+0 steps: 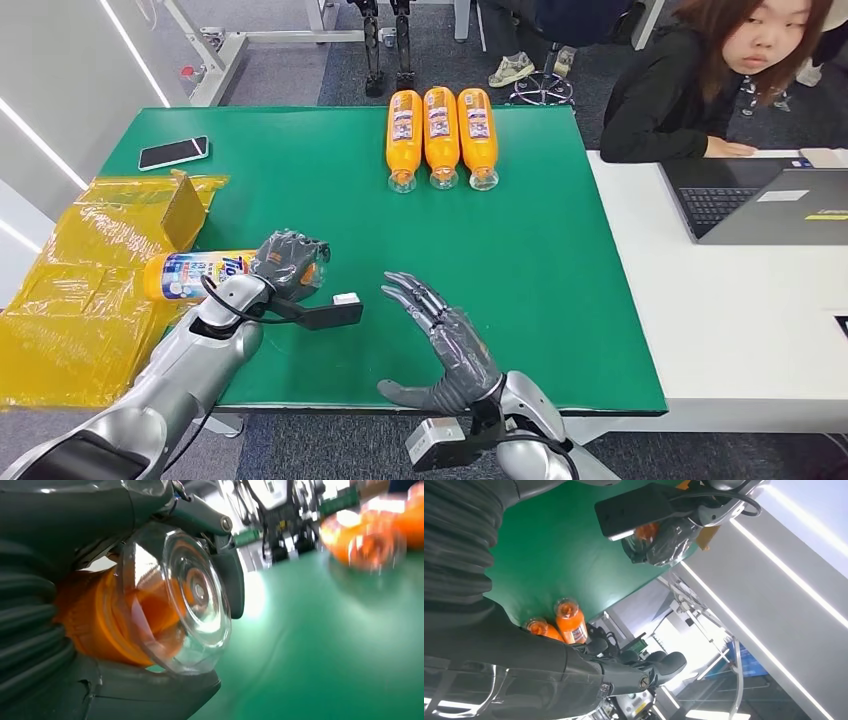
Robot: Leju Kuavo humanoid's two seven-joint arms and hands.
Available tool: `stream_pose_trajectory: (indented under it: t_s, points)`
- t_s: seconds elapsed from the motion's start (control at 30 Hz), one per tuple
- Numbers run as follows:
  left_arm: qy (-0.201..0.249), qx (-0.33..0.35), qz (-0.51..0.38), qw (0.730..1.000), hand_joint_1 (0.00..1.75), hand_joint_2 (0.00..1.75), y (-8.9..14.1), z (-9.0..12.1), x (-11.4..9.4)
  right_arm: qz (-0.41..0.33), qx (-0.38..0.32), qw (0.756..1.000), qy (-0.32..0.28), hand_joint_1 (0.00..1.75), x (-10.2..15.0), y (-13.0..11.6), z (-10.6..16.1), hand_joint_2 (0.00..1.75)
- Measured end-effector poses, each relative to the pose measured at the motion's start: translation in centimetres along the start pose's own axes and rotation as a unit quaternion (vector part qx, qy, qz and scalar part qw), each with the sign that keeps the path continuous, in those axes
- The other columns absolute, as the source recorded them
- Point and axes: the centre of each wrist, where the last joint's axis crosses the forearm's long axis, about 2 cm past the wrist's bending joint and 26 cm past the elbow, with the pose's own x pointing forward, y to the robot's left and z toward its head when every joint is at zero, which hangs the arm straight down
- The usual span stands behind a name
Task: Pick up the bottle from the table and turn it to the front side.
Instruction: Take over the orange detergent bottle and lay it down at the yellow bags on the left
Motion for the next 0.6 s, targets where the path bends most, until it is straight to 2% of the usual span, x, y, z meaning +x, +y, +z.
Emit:
stream_pose_trajectory:
  t_s: [0.07,0.13,0.2,0.27,0.4,0.6]
  points:
    - [0.006,-0.019,-0.002,1.0,1.74,1.75,-0.4,0.1,0.0,0.0,0.002,1.0,0.002,0.0,0.0,0.1,0.2,1.75]
    - [0.014,-0.036,-0.004,0.999,1.51,1.75,-0.7,0.2,-0.1,0.0,0.004,1.0,0.003,0.0,-0.1,0.2,0.6,1.75]
    - [0.025,-0.053,-0.006,0.998,0.69,1.75,-1.1,0.4,-0.4,-0.001,0.006,1.0,0.002,0.0,-0.2,0.2,1.0,1.75]
    - [0.039,-0.069,-0.006,0.997,0.04,1.75,-1.5,0.6,-0.8,-0.004,0.007,1.0,-0.001,0.0,-0.3,0.3,1.4,1.75]
    - [0.06,-0.086,-0.005,0.994,0.0,1.75,-2.1,1.0,-1.5,-0.005,0.009,1.0,-0.001,0.0,-0.6,0.3,1.8,1.75]
    - [0.066,-0.089,-0.006,0.994,0.0,1.75,-2.2,1.2,-2.0,-0.003,0.009,1.0,0.005,0.0,-0.6,0.6,2.1,1.75]
